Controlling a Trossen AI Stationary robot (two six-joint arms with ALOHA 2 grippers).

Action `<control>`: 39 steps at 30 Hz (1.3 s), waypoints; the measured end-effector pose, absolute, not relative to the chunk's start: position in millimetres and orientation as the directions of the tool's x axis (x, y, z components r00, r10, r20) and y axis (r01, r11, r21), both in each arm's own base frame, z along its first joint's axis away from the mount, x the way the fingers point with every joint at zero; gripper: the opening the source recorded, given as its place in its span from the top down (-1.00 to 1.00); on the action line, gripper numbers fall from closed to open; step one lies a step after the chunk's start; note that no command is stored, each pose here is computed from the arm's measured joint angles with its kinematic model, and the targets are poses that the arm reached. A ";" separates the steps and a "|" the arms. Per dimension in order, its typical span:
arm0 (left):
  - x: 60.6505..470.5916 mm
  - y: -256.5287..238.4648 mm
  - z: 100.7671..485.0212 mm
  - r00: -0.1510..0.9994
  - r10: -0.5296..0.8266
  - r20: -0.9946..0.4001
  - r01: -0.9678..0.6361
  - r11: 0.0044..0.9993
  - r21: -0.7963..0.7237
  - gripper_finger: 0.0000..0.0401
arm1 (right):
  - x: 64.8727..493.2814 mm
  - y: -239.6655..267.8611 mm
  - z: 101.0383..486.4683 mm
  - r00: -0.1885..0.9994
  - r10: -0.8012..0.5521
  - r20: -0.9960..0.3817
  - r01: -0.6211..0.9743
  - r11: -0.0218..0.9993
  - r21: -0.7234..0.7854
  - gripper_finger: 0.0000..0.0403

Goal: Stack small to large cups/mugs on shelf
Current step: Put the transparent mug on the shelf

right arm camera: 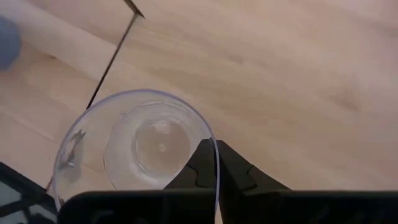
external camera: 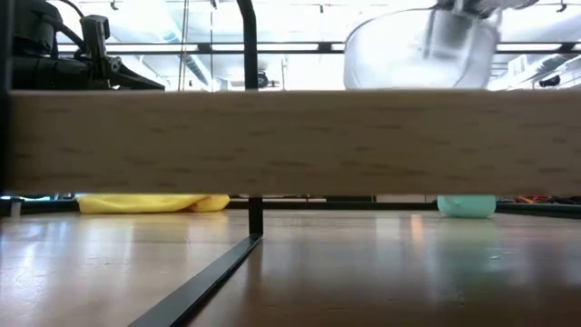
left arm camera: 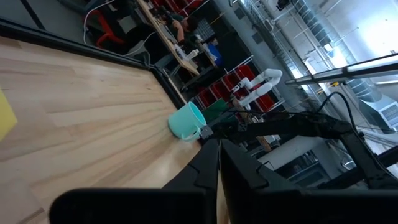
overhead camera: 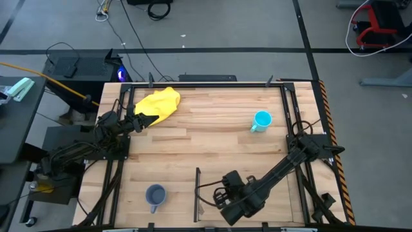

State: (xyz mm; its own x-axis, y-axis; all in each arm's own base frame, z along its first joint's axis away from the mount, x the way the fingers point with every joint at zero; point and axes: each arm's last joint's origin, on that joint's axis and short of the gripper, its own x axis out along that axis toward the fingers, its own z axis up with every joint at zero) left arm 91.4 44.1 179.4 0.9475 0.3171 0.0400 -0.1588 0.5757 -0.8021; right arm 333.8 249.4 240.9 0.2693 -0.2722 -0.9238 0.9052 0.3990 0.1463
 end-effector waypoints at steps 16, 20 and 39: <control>91.4 44.1 179.2 0.948 0.317 0.038 -0.162 0.581 -0.797 0.86 | 333.8 252.2 235.6 0.232 -0.241 -0.942 0.944 0.288 0.159 1.00; 91.5 44.2 178.7 0.948 0.317 0.033 -0.166 0.580 -0.798 0.91 | 334.2 252.5 235.6 0.235 -0.238 -0.942 0.942 0.294 0.161 1.00; 91.5 44.2 178.8 0.948 0.317 0.034 -0.166 0.581 -0.797 0.93 | 338.5 255.8 236.1 0.297 -0.230 -0.927 0.908 0.369 0.199 0.85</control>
State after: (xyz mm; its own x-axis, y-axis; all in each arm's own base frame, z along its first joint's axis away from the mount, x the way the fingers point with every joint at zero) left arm 91.5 44.2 178.8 0.9477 0.3172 0.0338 -0.1661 0.5810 -0.7968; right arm 338.5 255.8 236.1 0.2968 -0.2295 -0.9270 0.9079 0.3686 0.1994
